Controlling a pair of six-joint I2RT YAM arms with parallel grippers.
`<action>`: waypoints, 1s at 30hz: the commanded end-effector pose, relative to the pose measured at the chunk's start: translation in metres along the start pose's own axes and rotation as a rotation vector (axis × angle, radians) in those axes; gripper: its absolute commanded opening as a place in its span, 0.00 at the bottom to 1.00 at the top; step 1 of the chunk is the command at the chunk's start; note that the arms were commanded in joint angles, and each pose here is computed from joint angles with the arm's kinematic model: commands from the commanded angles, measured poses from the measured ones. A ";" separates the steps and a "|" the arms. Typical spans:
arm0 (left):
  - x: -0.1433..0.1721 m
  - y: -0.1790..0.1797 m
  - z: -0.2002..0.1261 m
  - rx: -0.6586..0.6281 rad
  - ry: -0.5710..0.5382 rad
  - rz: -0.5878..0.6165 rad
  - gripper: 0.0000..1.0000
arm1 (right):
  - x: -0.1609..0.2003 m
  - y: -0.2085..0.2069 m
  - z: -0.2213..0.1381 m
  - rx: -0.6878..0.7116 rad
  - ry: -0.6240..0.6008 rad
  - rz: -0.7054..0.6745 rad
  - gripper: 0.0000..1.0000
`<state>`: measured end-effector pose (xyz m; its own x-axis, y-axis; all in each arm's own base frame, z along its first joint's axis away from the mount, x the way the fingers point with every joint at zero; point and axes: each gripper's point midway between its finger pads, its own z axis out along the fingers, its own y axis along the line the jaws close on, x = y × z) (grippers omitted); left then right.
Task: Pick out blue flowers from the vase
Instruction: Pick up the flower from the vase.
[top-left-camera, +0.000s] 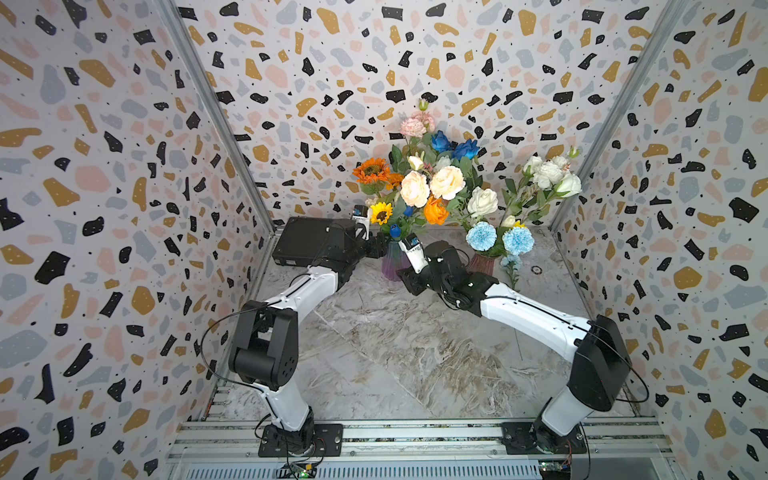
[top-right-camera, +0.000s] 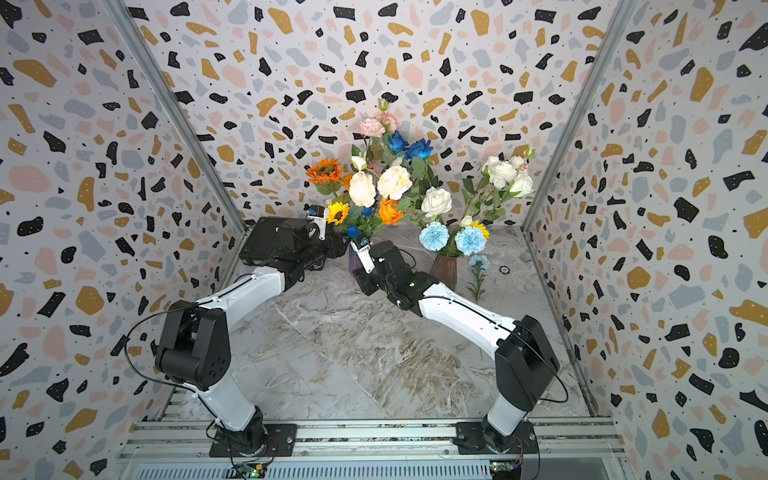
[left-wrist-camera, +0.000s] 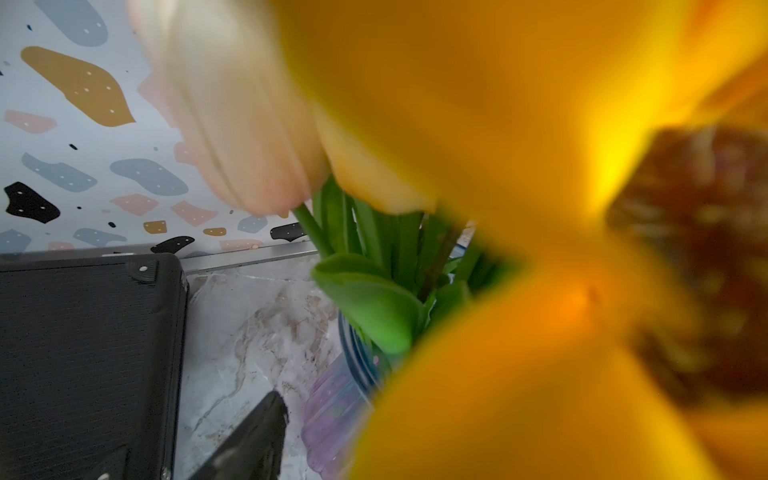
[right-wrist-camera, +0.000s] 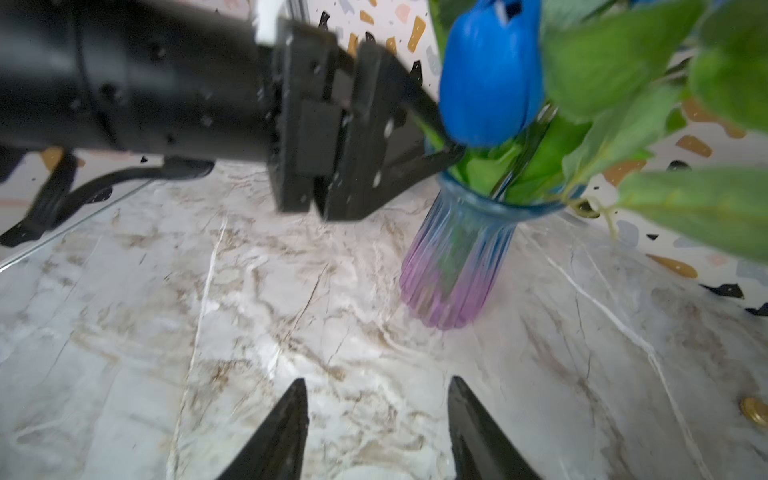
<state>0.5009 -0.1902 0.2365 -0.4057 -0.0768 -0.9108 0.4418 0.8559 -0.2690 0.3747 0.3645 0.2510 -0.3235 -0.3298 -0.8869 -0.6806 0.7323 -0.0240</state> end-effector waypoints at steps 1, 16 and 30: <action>-0.021 0.001 -0.003 0.006 -0.058 0.002 0.70 | -0.027 -0.009 0.003 -0.005 -0.056 -0.033 0.55; -0.012 0.006 0.004 0.015 -0.039 -0.022 0.70 | -0.055 -0.053 0.003 -0.194 -0.081 -0.018 0.55; -0.014 0.006 0.010 0.024 -0.031 -0.019 0.70 | -0.047 -0.059 0.013 -0.138 -0.027 -0.001 0.48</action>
<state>0.5089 -0.1872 0.2340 -0.4170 -0.1037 -0.9030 0.4380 0.8476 -0.2997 0.4496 0.3515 0.2656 -0.3262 -0.3128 -0.8921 -0.7754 0.6283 0.0632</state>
